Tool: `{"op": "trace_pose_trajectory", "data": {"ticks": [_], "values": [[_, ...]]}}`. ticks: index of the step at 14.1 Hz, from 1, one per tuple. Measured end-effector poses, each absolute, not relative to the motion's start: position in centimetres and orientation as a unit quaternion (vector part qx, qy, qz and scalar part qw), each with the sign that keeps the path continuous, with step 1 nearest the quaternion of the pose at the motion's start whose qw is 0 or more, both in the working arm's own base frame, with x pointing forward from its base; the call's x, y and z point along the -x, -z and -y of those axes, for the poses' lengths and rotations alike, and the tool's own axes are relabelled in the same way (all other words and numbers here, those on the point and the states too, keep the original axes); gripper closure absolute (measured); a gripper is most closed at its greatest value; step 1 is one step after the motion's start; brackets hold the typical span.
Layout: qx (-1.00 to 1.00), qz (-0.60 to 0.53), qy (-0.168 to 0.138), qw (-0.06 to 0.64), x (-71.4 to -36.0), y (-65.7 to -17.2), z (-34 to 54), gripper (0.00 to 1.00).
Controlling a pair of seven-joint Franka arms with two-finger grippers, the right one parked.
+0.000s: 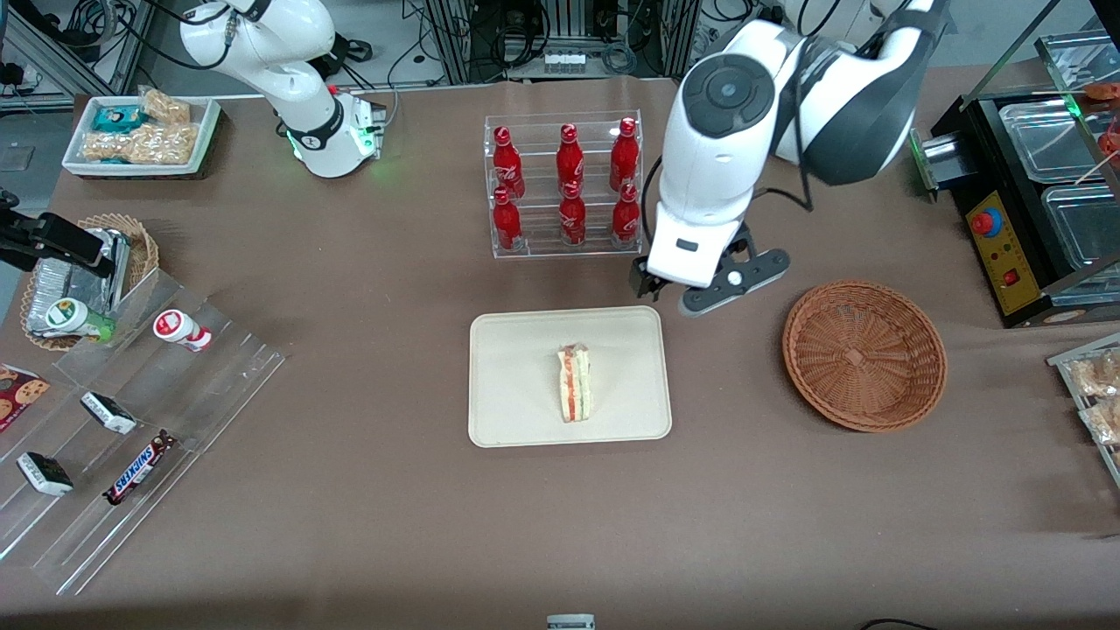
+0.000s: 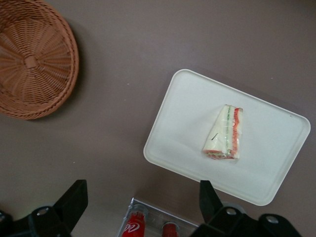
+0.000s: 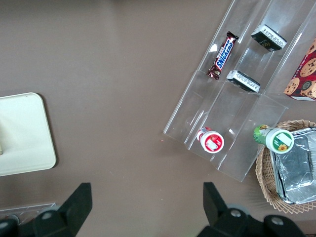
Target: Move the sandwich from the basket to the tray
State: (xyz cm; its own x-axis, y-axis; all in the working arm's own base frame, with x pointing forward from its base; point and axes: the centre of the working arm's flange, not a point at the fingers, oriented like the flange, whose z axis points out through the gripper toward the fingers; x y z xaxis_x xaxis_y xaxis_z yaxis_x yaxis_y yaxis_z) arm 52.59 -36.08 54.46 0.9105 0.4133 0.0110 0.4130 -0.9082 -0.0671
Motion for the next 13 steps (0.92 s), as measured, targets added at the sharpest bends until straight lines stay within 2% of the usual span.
{"op": "trace_pose_trajectory", "data": {"ticks": [6,10,13], "values": [[0.975,0.219,-0.013,0.044,-51.1,-55.5,34.4,0.00],[0.968,0.246,-0.042,0.038,-51.2,-57.8,30.6,0.00],[0.964,0.260,-0.048,0.031,-51.6,-59.4,27.3,0.00]]}}
